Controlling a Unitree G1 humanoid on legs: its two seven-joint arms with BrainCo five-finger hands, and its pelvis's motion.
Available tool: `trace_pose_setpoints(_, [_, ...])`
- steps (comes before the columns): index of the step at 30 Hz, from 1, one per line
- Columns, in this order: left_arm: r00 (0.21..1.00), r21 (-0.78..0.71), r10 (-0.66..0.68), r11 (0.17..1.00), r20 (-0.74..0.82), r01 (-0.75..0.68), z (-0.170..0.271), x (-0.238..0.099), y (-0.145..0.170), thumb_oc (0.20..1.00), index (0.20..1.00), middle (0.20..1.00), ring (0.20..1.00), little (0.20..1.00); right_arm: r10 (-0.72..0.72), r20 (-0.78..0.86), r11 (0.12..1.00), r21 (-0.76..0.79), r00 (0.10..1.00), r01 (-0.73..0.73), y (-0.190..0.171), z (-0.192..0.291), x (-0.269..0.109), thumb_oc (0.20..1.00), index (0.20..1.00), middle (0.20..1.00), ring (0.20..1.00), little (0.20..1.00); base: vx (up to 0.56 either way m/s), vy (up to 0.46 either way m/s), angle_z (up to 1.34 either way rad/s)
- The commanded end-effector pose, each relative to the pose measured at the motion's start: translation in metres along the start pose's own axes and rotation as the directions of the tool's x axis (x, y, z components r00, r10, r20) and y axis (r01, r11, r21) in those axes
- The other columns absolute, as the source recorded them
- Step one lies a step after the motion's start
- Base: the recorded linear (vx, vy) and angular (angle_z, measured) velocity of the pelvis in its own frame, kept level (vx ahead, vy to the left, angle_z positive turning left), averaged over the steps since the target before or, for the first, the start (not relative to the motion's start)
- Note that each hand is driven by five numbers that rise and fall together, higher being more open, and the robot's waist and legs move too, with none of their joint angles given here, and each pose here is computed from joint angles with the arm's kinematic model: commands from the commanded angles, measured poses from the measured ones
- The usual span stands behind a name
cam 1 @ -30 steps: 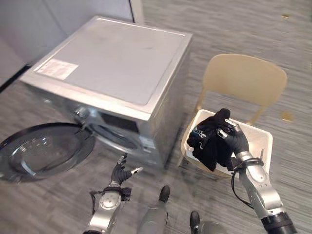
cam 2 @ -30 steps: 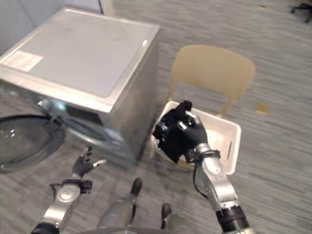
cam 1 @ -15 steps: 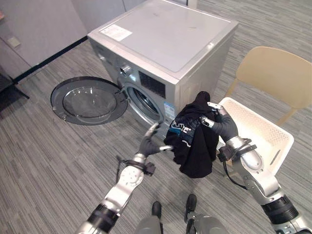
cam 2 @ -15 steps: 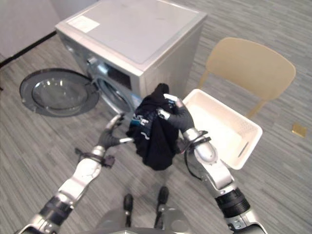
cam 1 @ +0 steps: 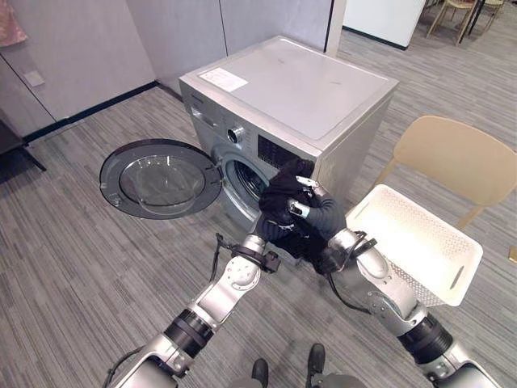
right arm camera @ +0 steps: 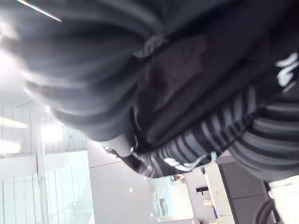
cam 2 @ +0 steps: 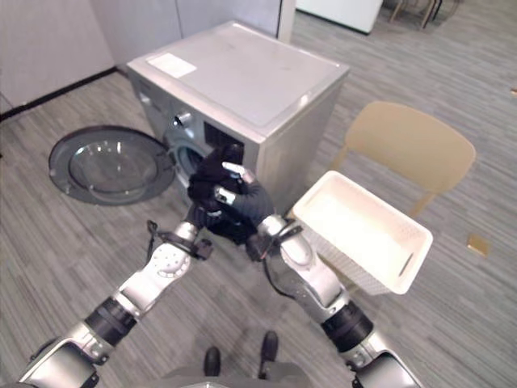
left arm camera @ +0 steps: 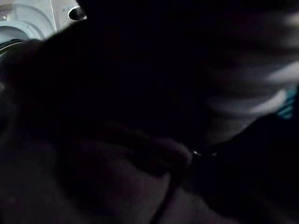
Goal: Grab the laundry basket,head to the washer,open it,put in the laundry and shut it.
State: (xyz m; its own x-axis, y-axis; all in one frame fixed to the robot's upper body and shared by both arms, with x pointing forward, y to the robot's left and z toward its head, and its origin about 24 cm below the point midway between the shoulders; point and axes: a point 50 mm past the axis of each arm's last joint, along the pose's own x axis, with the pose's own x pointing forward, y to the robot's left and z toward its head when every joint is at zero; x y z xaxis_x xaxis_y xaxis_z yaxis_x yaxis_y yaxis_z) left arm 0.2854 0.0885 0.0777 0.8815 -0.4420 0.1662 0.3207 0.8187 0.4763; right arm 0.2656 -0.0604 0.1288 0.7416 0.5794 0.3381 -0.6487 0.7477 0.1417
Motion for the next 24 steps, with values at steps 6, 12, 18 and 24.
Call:
trace_pose_setpoints(6, [0.989, 0.013, 0.135, 0.991, -0.058, -0.135, -0.02, -0.021, 0.027, 0.2, 0.2, 0.2, 0.2, 0.2, -0.035, -0.034, 0.987, -0.157, 0.999, 0.029, -0.021, 0.001, -0.027, 1.0, 1.0, 1.0, 1.0, 1.0, 0.0, 0.004, -0.01])
trace_pose_setpoints(12, [0.945, 0.008, 0.229, 0.972, -0.233, -0.233, -0.055, -0.07, 0.049, 0.2, 0.2, 0.2, 0.2, 0.2, -0.217, -0.103, 0.858, -0.495, 0.971, 0.14, -0.064, 0.01, -0.08, 1.0, 1.0, 1.0, 1.0, 1.0, 0.0, 0.0, 0.0])
trace_pose_setpoints(18, [0.825, 0.039, 0.284, 0.952, -0.488, -0.304, -0.097, -0.144, 0.059, 0.2, 0.2, 0.2, 0.2, 0.2, -0.5, -0.255, 0.68, -0.707, 0.827, 0.193, -0.102, -0.008, -0.157, 1.0, 1.0, 1.0, 1.0, 1.0, 0.0, -0.013, -0.02])
trace_pose_setpoints(24, [0.611, 0.016, 0.318, 0.894, -0.725, -0.447, -0.132, -0.211, 0.055, 0.2, 0.2, 0.2, 0.2, 0.2, -0.723, -0.389, 0.616, -0.737, 0.57, 0.278, -0.125, -0.051, -0.219, 1.0, 1.0, 1.0, 1.0, 1.0, -0.06, -0.026, -0.09])
